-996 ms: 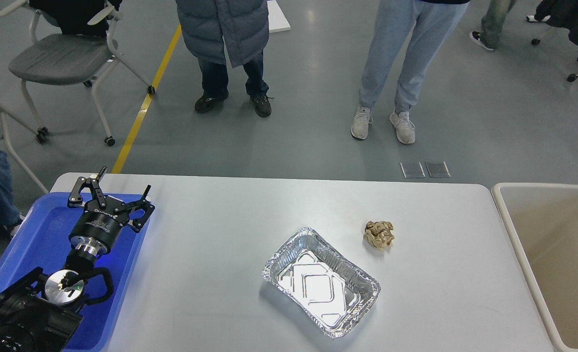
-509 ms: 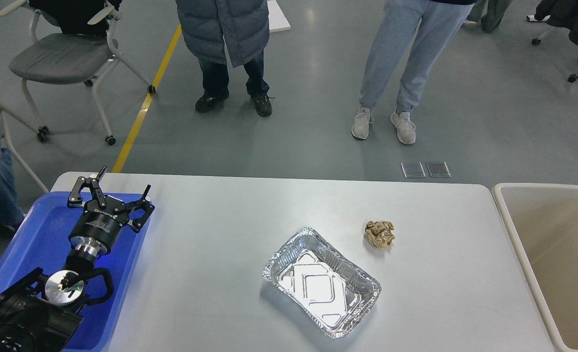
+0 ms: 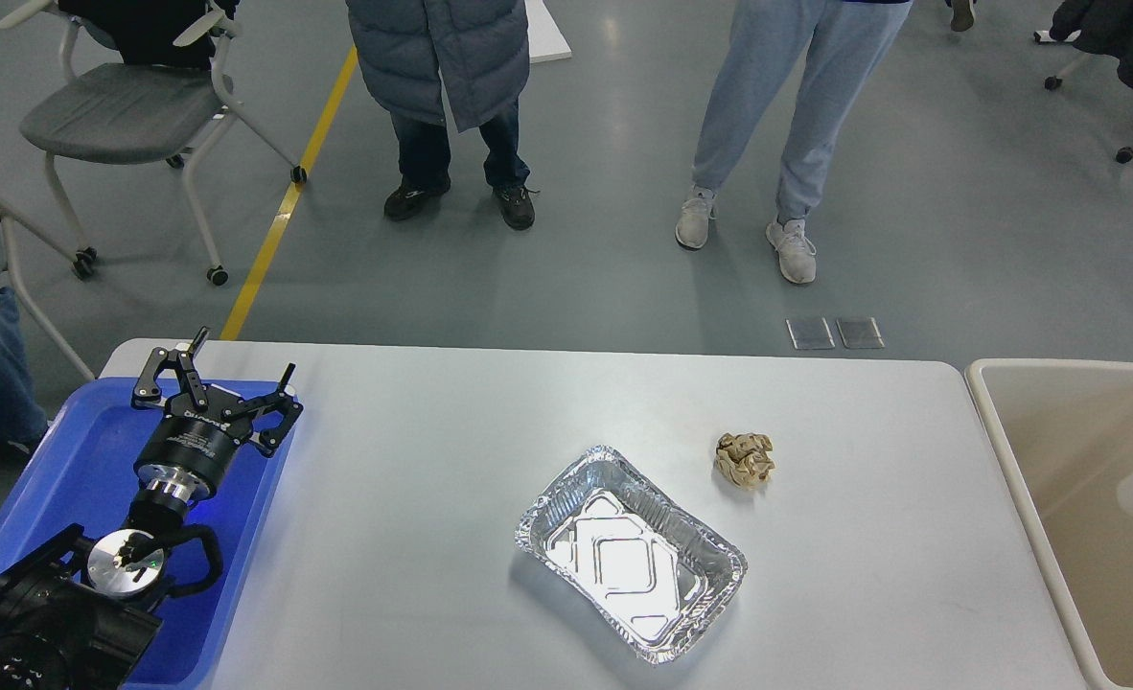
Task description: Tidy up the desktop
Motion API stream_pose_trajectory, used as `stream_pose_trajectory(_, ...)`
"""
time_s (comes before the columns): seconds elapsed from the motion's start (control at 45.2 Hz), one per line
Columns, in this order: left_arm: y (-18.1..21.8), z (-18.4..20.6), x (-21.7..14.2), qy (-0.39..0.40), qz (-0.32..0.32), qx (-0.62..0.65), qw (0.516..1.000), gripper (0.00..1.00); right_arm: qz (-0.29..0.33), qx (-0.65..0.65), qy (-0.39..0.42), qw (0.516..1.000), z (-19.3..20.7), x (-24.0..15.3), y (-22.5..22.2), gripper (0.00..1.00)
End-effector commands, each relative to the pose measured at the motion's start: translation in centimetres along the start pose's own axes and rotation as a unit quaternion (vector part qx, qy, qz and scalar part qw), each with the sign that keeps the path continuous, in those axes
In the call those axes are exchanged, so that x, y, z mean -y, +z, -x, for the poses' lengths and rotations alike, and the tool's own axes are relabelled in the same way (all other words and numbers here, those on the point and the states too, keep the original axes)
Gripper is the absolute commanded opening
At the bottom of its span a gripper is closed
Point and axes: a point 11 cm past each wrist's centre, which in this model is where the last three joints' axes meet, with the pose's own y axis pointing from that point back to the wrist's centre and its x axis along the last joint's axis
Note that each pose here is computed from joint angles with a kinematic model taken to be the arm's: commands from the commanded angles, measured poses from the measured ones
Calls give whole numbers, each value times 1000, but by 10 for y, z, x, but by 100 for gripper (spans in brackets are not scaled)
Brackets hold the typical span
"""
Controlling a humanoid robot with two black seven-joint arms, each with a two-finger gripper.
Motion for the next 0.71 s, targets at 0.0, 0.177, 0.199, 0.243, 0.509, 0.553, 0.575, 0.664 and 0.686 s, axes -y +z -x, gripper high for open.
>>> stream_pose_trajectory(0.0, 0, 0, 0, 0, 0, 0, 1000, 100, 10, 4, -1, 1000, 17, 5, 1, 13)
stream_pose_trajectory(0.177, 0, 0, 0, 0, 0, 0, 1000, 100, 11, 5, -1, 1000, 16, 4, 3, 49)
stream_pose_trajectory(0.199, 0, 0, 0, 0, 0, 0, 1000, 100, 12, 5, 0, 1000, 15, 4, 4, 52)
stream_pose_trajectory(0.243, 0, 0, 0, 0, 0, 0, 1000, 100, 10, 6, 1, 1000, 15, 4, 3, 62)
stream_pose_trajectory(0.509, 0, 0, 0, 0, 0, 0, 1000, 100, 4, 20, 9, 1000, 7, 3, 0, 96)
stream_pose_trajectory(0.553, 0, 0, 0, 0, 0, 0, 1000, 100, 3, 27, 9, 1000, 6, 2, 1, 98)
stream_pose_trajectory(0.575, 0, 0, 0, 0, 0, 0, 1000, 100, 3, 31, 10, 999, 5, 2, 1, 98)
stream_pose_trajectory(0.664, 0, 0, 0, 0, 0, 0, 1000, 100, -4, 52, 23, 998, -11, -2, 0, 99)
stream_pose_trajectory(0.686, 0, 0, 0, 0, 0, 0, 1000, 100, -9, 58, 27, 998, -15, -3, -3, 99)
